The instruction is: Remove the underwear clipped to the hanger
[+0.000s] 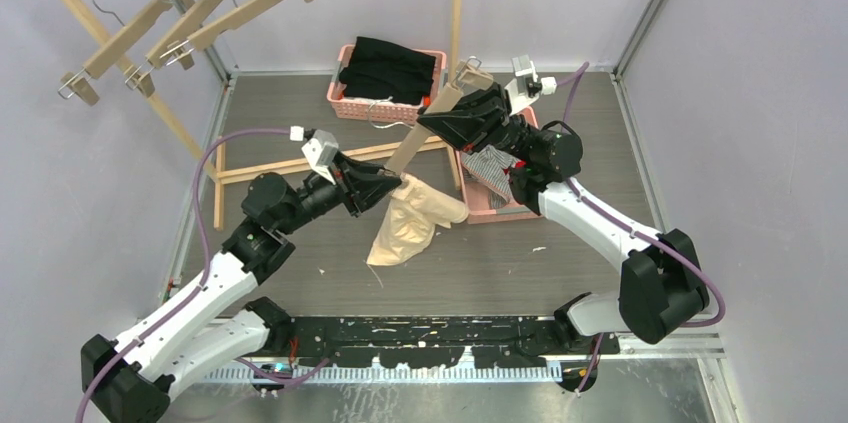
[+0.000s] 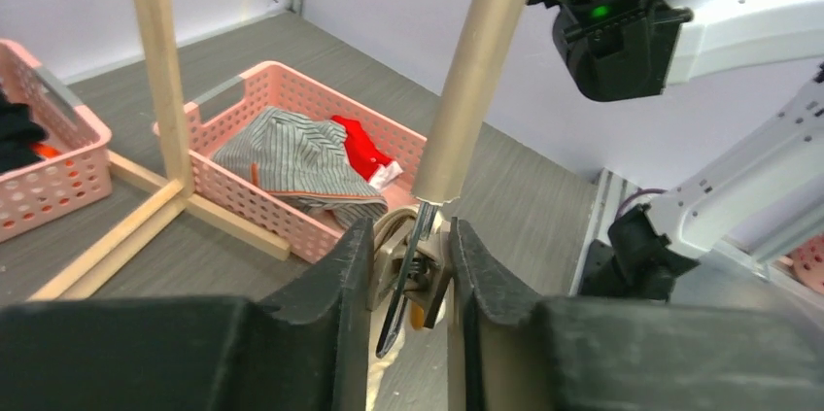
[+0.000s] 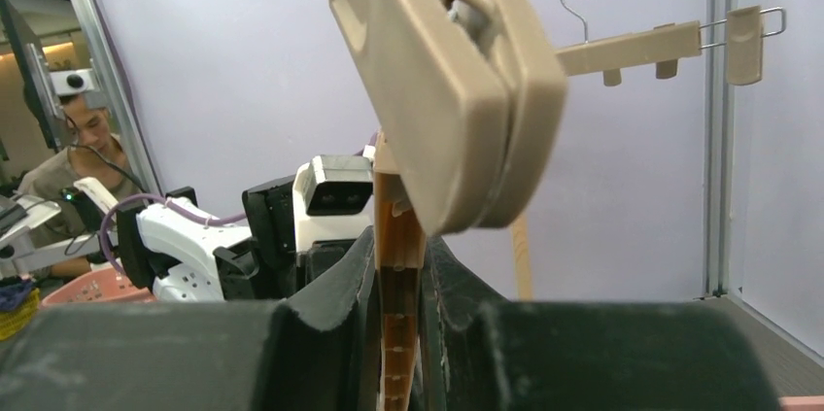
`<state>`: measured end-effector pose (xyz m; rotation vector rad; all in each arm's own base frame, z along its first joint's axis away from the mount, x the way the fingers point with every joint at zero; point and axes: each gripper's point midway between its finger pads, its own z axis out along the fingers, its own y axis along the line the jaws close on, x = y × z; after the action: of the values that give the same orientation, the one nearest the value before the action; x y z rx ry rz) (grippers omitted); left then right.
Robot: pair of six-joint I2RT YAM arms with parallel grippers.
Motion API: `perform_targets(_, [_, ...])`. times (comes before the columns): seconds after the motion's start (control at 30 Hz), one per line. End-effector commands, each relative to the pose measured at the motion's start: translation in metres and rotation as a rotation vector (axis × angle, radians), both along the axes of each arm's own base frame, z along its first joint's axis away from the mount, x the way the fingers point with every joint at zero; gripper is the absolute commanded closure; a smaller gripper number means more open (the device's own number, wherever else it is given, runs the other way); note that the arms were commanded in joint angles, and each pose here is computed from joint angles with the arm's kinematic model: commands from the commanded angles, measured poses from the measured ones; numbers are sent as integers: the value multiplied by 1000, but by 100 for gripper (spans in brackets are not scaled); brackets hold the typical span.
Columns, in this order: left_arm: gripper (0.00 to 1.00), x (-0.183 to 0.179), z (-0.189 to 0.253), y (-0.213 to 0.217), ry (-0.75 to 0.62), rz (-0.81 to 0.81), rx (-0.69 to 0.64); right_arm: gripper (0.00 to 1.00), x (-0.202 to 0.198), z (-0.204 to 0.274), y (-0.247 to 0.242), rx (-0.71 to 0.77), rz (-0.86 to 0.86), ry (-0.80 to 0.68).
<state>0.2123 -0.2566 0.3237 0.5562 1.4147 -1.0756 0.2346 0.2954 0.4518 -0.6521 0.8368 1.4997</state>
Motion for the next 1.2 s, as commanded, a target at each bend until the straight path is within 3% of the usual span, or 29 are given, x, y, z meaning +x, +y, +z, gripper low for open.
perform_targets(0.0, [93, -12, 36, -7, -106, -74, -60, 99, -16, 26, -13, 72, -21, -81])
perform_targets(0.03, [99, -12, 37, -7, -107, -75, -60, 99, -15, 25, -13, 70, -22, -76])
perform_targets(0.13, [98, -15, 40, -7, -120, -87, -63, 99, -14, 23, -12, 66, -23, -72])
perform_targets(0.17, [88, -17, 42, -7, -124, -93, -64, 99, -14, 23, -12, 65, -23, -72])
perform_targets(0.23, [59, -20, 48, -4, -137, -92, -72, 99, -14, 22, -12, 63, -26, -74])
perform_targets(0.37, [34, -26, 63, 4, -187, -72, -107, 99, -15, 23, -13, 62, -28, -75])
perform_targets(0.4, [32, -27, 68, 6, -201, -67, -118, 99, -16, 23, -13, 61, -27, -76])
perform_targets(0.97, [39, -20, 78, -13, -211, -136, -111, 99, -23, 31, -13, 76, 0, -84])
perform_targets(1.17, [48, -17, 77, -19, -205, -157, -113, 99, -25, 31, -11, 77, 11, -81])
